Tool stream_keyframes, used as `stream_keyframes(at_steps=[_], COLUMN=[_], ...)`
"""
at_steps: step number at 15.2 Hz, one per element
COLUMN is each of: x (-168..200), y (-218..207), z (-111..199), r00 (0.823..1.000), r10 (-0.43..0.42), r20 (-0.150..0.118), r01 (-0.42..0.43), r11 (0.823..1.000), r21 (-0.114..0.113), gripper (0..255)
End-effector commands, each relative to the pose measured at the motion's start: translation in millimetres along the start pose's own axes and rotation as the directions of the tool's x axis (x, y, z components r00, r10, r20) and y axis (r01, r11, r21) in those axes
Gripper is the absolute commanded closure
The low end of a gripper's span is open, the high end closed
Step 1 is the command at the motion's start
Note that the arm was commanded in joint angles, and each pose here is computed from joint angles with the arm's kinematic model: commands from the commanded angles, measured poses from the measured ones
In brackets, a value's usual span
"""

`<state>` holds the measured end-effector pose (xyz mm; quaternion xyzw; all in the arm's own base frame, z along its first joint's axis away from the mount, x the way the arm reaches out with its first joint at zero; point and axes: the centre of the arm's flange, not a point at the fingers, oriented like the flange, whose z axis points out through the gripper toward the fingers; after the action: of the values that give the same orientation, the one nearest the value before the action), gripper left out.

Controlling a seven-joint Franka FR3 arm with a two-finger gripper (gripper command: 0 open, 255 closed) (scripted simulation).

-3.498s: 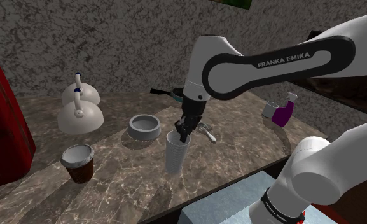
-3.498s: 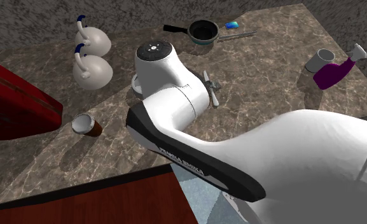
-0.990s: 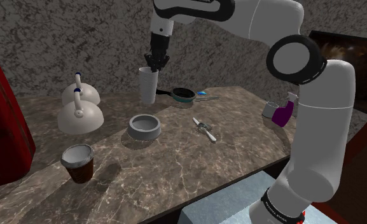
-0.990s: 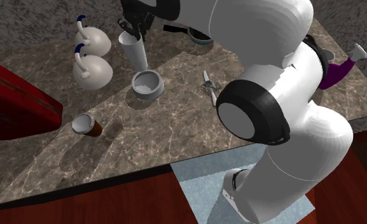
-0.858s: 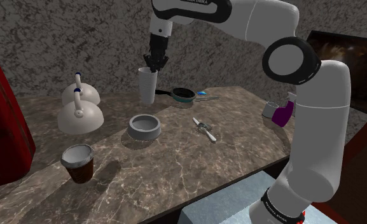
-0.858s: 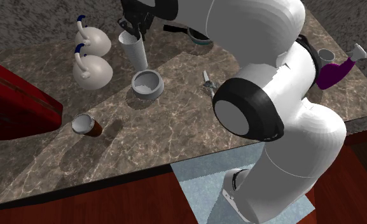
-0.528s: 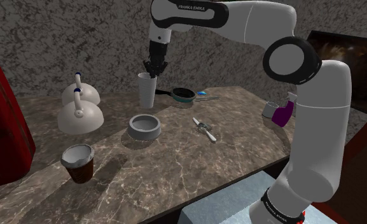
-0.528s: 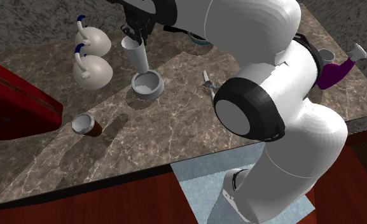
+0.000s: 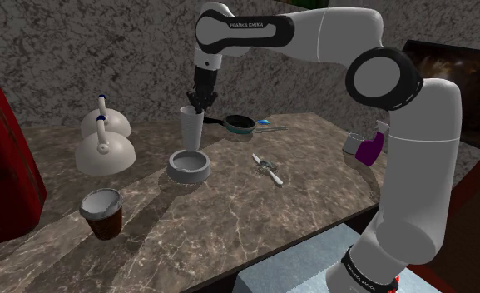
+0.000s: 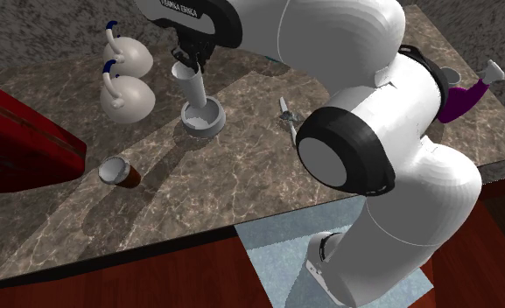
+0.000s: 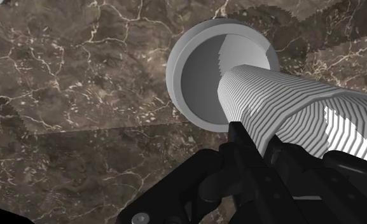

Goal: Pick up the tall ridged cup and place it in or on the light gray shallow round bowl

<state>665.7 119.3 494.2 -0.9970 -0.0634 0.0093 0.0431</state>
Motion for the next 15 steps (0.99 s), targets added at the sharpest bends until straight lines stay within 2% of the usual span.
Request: stream_keyframes(at_steps=[1, 10, 15], x=[-1, 0, 0], y=[1, 5, 5], z=[11, 57, 57], r00=[1.000, 1.000, 1.000], r10=[0.000, 0.000, 0.000], r20=[-0.001, -0.001, -0.001], r01=[0.000, 0.000, 0.000], r11=[1.000, 1.000, 1.000], r21=[0.000, 0.000, 0.000], gripper=[255, 255, 255])
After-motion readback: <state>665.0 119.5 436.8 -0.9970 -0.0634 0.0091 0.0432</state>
